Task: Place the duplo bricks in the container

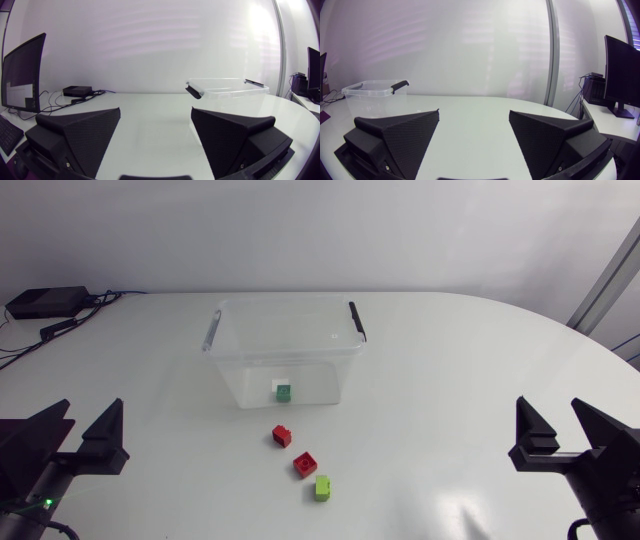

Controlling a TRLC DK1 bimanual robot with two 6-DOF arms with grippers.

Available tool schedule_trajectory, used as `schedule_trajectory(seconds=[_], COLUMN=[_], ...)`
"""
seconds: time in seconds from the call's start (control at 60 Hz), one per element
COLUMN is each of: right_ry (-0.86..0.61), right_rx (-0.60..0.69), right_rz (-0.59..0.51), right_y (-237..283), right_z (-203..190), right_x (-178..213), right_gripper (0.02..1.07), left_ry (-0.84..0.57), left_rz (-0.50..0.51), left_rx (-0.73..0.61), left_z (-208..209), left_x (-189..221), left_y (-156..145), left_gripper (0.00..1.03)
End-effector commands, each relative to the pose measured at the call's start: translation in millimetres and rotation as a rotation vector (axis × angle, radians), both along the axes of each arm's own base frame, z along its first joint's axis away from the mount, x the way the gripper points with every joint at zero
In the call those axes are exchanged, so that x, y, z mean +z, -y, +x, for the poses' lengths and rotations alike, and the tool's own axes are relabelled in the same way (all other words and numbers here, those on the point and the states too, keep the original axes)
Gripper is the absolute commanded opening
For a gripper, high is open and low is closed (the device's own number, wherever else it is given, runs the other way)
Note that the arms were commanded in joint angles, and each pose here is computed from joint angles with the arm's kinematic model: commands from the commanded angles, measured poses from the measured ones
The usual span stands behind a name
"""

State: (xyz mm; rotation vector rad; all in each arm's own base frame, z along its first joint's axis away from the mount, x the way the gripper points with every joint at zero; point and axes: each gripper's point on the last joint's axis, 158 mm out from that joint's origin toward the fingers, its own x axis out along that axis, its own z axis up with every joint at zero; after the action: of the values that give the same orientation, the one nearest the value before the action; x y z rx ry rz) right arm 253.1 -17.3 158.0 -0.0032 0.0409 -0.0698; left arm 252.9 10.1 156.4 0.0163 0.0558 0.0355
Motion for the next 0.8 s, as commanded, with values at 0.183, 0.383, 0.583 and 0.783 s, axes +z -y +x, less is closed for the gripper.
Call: schedule_trajectory(seconds=[0.183, 0.383, 0.583, 0.783], right_ry=[-0.021, -0.021, -0.02, -0.016], right_rx=[0.007, 0.008, 0.007, 0.021], right_rz=[-0.009, -0.009, 0.009, 0.007], right_y=[-1, -2, -2, -5], right_z=[0, 0, 0, 0], right_x=[-10, -10, -10, -9], right_gripper=[1.03, 1.03, 1.03, 1.02], left_ry=[0.002, 0.002, 0.002, 0.035], left_rz=[-0.026, -0.026, -0.027, -0.019], left_rx=[0.002, 0.002, 0.001, -0.002], left_z=[0, 0, 0, -1], left_x=[-5, -5, -4, 9], left_y=[0, 0, 0, 1], left_gripper=[0.99, 0.99, 0.99, 0.97])
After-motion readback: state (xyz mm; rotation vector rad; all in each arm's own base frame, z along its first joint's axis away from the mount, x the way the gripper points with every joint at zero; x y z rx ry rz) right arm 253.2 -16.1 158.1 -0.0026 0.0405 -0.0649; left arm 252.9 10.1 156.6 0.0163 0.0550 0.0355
